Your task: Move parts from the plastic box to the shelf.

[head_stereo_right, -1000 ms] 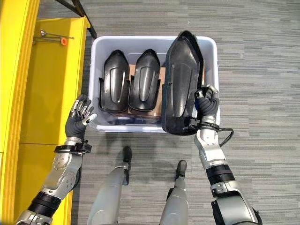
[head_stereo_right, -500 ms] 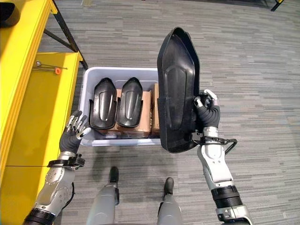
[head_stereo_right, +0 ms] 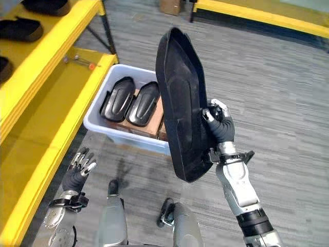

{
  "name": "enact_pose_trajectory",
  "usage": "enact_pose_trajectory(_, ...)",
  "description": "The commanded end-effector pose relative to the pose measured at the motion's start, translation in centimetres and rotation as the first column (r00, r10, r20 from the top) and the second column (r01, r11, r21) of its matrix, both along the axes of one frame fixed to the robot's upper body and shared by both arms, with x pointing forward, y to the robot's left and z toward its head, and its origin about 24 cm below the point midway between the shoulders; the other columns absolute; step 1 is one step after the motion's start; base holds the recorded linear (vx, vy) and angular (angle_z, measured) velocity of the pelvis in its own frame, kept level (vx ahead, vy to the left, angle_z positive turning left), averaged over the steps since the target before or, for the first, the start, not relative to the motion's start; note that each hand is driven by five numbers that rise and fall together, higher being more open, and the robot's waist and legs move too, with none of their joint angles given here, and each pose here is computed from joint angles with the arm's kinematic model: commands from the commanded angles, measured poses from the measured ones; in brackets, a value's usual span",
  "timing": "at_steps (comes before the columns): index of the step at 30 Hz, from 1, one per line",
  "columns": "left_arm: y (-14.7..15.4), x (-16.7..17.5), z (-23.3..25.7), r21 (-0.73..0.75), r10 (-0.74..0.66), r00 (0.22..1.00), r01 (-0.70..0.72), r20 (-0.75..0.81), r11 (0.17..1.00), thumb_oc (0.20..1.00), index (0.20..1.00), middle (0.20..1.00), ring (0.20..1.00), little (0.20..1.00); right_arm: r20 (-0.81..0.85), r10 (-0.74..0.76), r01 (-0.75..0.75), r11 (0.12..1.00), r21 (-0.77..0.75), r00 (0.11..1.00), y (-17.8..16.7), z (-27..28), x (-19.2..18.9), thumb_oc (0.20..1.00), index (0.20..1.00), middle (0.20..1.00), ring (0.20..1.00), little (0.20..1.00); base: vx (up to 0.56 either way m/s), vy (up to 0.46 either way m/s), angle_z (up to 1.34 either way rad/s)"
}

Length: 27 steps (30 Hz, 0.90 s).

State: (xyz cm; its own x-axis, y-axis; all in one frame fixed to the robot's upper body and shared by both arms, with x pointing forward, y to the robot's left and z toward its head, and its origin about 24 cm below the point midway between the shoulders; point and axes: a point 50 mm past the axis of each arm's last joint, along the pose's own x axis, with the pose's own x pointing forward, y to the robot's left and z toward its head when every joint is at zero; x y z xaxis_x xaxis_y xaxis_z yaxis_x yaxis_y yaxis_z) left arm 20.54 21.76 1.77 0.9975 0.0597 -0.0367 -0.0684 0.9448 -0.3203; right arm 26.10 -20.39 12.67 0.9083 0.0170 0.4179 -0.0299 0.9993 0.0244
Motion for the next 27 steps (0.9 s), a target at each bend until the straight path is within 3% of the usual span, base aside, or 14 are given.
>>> enact_pose_trajectory(1,-0.7,1.4,3.5,-0.005,-0.037,0.982,0.038,0.185,0.999,1.000,1.000,1.000,1.000,1.000,0.200,-0.051,0.039,0.997,0.064,0.979,-1.4,3.6,-1.4,0.200,0.200,0.200,0.200,0.200,-0.08,0.215,2.57)
enact_pose_trajectory(11,0.7,0.8,3.7,0.038,-0.008,0.984,0.001,0.180,0.999,1.000,1.000,1.000,1.000,1.000,0.142,-0.127,0.114,0.989,0.096,0.982,-2.2,2.0,-2.3,0.200,0.200,0.200,0.200,0.200,0.05,0.216,0.99)
enact_pose_trajectory(27,1.9,0.6,4.5,0.080,0.066,0.973,-0.086,0.219,0.993,1.000,1.000,1.000,1.000,1.000,0.091,0.001,-0.009,0.996,0.088,0.996,0.5,1.0,-1.7,0.200,0.200,0.200,0.200,0.200,0.08,0.118,0.07)
